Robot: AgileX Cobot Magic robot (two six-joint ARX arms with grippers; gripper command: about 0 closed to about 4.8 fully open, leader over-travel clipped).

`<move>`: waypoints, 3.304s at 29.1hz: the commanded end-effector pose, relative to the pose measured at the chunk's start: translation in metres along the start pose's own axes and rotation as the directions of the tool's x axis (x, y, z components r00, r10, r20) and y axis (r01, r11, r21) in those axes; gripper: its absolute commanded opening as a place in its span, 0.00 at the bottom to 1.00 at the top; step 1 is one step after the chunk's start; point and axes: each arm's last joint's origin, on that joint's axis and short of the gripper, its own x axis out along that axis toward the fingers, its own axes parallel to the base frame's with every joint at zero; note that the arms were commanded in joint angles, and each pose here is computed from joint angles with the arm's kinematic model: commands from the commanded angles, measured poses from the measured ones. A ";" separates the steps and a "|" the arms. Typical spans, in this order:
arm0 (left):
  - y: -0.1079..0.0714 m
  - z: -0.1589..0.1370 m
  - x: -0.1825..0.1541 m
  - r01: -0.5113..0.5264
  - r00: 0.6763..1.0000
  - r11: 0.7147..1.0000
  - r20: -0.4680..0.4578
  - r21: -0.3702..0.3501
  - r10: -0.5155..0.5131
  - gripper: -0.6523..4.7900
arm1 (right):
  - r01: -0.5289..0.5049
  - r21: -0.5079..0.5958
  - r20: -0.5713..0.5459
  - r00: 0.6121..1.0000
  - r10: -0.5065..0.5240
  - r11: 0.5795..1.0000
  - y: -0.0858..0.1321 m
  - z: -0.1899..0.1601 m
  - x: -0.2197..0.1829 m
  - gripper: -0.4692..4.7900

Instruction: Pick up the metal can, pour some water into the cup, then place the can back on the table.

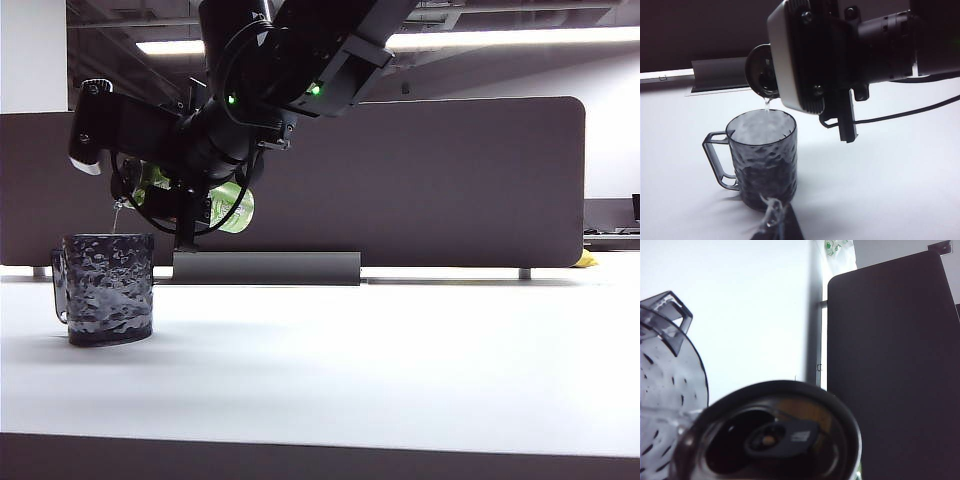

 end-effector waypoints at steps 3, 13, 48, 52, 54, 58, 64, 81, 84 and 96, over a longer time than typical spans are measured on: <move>0.000 0.002 0.000 0.005 1.000 1.000 0.014 0.001 -0.005 0.11 | 0.062 0.001 0.010 0.998 -0.062 0.998 -0.011 0.004 -0.002 0.52; 0.000 0.002 0.000 0.005 1.000 1.000 0.014 0.001 -0.005 0.11 | 0.070 0.105 -0.010 0.998 -0.069 0.992 -0.010 0.009 -0.002 0.52; 0.000 0.002 0.000 0.005 1.000 1.000 0.014 0.001 -0.005 0.11 | 0.207 0.677 -0.107 0.977 -0.183 0.707 -0.026 0.007 -0.008 0.47; 0.000 0.002 0.000 0.005 1.000 1.000 0.014 0.001 -0.005 0.11 | 0.223 0.722 -0.130 0.973 -0.189 0.655 -0.027 0.004 -0.008 0.47; 0.000 0.002 0.000 0.005 1.000 1.000 0.014 0.001 -0.005 0.11 | 0.230 0.760 -0.141 0.971 -0.191 0.608 -0.028 0.000 -0.008 0.47; 0.000 0.002 0.000 0.004 1.000 1.000 0.014 0.001 -0.004 0.11 | 0.246 0.821 -0.168 0.967 -0.194 0.515 -0.034 -0.014 -0.010 0.47; 0.000 0.002 0.000 0.005 1.000 1.000 0.014 0.001 -0.005 0.11 | 0.230 0.878 -0.162 0.968 -0.193 0.420 -0.044 -0.030 -0.015 0.47; 0.000 0.002 0.000 0.005 1.000 1.000 0.014 0.001 -0.005 0.11 | 0.023 0.978 0.003 0.992 -0.125 0.209 -0.029 -0.073 -0.026 0.47; 0.000 0.002 0.000 0.005 1.000 1.000 0.014 0.001 -0.005 0.11 | -0.016 0.986 0.043 0.986 -0.159 0.163 -0.019 -0.083 -0.034 0.47; 0.000 0.002 0.000 0.005 1.000 1.000 0.014 0.001 -0.005 0.11 | -0.126 0.988 0.144 0.963 -0.230 0.092 0.015 -0.104 -0.058 0.47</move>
